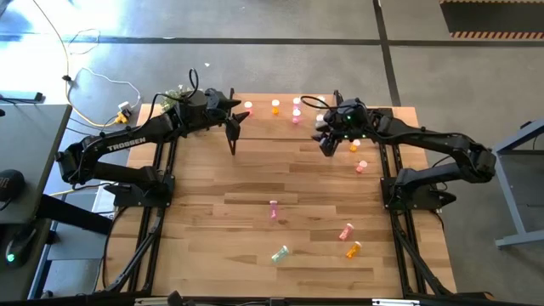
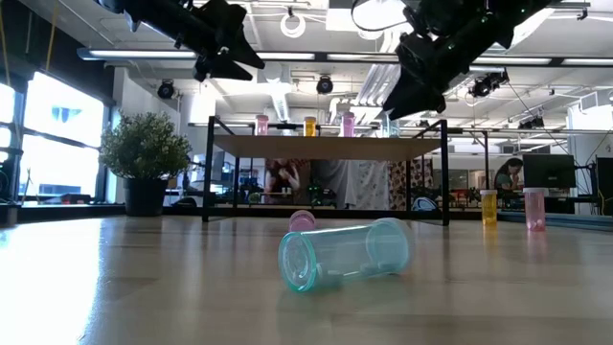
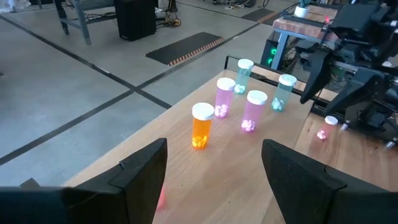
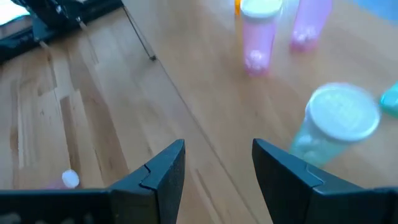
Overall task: Pick and place medicine bottles onto shelf by color
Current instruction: Put the left blue pill bottle on the shelf aligned with the other blue pill bottle
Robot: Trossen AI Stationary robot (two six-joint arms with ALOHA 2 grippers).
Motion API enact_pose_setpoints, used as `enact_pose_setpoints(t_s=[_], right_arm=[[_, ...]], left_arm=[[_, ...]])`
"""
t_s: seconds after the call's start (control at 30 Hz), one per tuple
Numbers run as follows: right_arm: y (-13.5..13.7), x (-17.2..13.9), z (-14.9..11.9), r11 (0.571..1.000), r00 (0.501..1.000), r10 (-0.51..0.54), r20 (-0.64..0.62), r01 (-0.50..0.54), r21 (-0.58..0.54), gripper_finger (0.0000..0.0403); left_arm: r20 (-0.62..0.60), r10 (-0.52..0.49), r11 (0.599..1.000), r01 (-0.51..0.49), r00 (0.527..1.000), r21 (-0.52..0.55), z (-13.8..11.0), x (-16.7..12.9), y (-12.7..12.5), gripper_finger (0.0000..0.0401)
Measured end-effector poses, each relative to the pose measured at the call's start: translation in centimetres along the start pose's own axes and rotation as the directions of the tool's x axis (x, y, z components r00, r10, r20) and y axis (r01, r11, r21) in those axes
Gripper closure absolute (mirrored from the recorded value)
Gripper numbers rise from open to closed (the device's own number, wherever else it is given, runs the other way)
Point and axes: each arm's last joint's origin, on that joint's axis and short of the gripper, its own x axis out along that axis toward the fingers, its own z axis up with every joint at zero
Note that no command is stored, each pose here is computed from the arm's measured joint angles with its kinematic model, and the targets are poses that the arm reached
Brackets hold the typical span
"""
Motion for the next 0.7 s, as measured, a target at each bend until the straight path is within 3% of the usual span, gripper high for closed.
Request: enact_pose_setpoints(t_s=[0.7], right_arm=[[-1.5, 1.4, -0.2, 0.995, 0.994, -0.102, -0.024, 0.102, -0.003, 0.0225]], left_arm=[[0.005, 0.003, 1.0, -0.003, 1.0, 0.012, 0.0, 0.0, 0.0, 0.0151]])
